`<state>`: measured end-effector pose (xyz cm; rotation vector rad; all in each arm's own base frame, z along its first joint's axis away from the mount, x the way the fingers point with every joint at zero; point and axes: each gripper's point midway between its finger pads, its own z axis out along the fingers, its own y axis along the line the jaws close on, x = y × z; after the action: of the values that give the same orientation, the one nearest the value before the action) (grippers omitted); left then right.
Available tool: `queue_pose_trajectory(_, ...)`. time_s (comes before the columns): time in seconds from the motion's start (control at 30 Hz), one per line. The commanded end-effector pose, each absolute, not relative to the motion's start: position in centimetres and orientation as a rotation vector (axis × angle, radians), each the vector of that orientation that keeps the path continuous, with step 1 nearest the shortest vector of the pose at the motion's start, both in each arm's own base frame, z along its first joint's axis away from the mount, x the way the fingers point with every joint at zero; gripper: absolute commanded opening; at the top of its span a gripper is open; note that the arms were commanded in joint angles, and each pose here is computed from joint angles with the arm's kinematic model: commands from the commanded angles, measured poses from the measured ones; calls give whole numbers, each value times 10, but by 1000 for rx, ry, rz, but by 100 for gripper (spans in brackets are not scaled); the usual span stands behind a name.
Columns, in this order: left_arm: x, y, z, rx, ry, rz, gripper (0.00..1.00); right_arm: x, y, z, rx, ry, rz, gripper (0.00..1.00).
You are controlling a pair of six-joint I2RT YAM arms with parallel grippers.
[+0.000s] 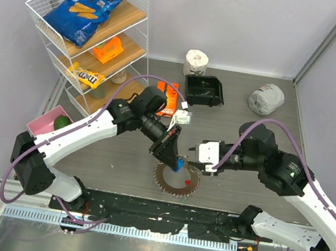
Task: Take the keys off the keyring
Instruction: Remove the key from the keyring.
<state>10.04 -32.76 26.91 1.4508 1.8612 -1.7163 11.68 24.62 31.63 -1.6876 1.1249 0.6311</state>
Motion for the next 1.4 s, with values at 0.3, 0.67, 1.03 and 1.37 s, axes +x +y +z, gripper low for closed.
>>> queue_pose_trajectory(0.3,100,-325,286,1494,1798,-1717,0,121,270,332,-1785,1026,576,35)
queue_pose_trajectory(0.67,107,-323,288,1503,1798,-1681,0,112,262,327,-1808,1021,567,13)
queue_pose_trajectory(1.03,110,-321,290,1495,1748,-1641,0,114,266,342,-1618,1074,633,5)
queue_pose_trajectory(1.37,103,-315,289,1541,1678,-1630,0,102,268,361,-1505,977,769,5)
